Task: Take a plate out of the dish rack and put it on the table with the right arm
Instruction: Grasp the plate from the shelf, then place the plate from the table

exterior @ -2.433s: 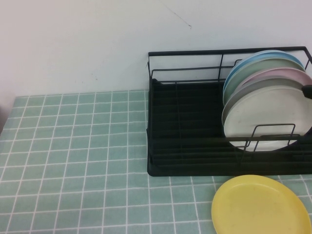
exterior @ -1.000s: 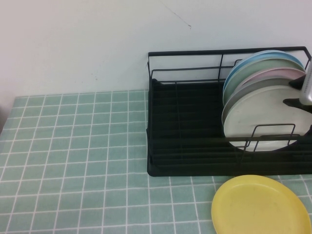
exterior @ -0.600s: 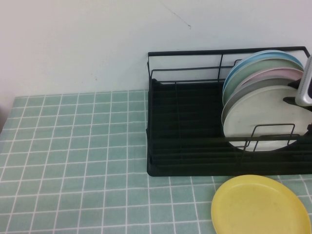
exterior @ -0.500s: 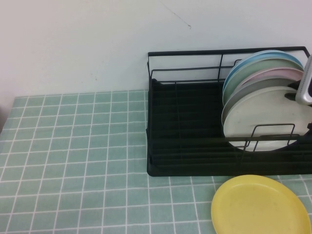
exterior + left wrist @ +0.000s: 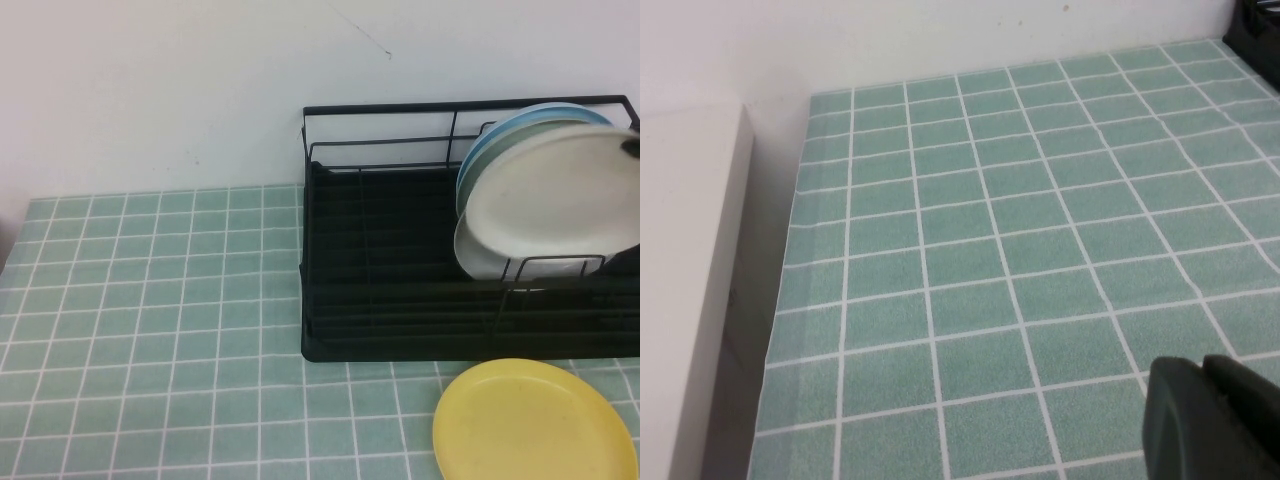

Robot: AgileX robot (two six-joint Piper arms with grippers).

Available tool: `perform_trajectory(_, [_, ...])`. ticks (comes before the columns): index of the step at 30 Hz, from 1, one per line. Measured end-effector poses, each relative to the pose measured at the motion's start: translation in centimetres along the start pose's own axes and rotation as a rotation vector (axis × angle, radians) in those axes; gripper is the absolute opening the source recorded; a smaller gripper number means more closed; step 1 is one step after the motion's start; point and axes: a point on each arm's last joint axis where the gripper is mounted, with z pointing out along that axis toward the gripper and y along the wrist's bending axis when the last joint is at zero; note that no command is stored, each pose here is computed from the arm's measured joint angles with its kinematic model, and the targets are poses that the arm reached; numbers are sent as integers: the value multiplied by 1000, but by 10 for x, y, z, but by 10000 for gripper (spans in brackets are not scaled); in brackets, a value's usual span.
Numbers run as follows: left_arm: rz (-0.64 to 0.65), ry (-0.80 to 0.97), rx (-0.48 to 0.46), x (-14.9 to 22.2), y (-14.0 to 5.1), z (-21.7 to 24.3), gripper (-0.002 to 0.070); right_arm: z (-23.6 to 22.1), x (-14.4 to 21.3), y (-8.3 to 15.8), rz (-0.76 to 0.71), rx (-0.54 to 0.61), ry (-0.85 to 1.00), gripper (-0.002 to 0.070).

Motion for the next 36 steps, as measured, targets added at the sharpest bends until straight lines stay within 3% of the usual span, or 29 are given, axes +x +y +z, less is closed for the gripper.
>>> perform_trajectory(6, [0, 0, 0, 0, 0, 0, -4, -59, -30, 8, 108, -14, -11, 69])
perform_trajectory(14, [0, 0, 0, 0, 0, 0, -4, -137, -59, 39, 468, -60, -14, 69])
perform_trajectory(18, [0, 0, 0, 0, 0, 0, -4, -159, -50, 61, 729, -76, 135, 69])
perform_trajectory(24, [0, 0, 0, 0, 0, 0, -4, -145, -7, 113, 1010, -134, 351, 67])
perform_trajectory(28, [0, 0, 0, 0, 0, 0, -4, -120, 22, 145, 1141, -167, 397, 67])
perform_trajectory(32, [0, 0, 0, 0, 0, 0, -4, -100, 39, 157, 1208, -173, 419, 67])
perform_trajectory(36, [0, 0, 0, 0, 0, 0, -4, -84, 45, 154, 1233, -179, 415, 67])
